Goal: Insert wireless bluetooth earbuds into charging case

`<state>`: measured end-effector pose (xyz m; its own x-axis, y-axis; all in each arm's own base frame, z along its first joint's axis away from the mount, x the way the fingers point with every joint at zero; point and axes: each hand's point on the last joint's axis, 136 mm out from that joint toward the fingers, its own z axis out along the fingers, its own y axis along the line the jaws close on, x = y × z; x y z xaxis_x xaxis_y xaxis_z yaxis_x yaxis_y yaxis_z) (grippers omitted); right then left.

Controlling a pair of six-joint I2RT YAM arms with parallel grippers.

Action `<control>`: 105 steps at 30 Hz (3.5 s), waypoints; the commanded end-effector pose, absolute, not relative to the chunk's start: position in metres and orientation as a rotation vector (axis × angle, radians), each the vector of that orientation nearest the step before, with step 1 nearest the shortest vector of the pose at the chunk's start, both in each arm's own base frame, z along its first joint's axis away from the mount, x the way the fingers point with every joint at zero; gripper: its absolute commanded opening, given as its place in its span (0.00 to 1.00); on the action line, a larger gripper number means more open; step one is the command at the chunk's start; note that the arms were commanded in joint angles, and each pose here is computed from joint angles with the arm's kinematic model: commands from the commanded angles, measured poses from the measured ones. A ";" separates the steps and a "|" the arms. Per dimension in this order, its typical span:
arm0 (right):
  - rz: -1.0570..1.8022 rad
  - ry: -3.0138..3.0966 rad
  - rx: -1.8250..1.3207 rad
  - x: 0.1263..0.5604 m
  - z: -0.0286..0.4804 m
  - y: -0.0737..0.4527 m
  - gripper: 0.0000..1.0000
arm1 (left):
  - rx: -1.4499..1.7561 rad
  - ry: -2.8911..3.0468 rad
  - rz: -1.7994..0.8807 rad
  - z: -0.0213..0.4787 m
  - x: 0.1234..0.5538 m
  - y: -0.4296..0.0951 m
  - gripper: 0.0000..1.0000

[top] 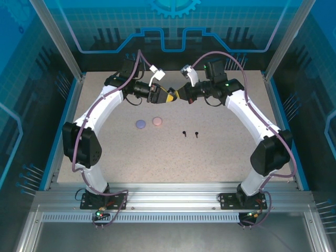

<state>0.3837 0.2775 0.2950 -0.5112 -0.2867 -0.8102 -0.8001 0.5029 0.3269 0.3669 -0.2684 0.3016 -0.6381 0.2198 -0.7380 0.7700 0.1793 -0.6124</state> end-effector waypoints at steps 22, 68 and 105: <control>0.932 1.999 -0.852 0.369 0.336 0.279 0.42 | 0.912 1.885 -1.475 0.311 0.357 -0.259 0.00; -0.024 2.730 -0.125 0.356 0.066 0.233 0.47 | 0.389 1.334 -0.820 0.341 0.291 -0.192 0.00; -0.112 2.810 -0.055 0.358 0.010 0.238 0.30 | 0.402 1.353 -0.823 0.326 0.286 -0.195 0.00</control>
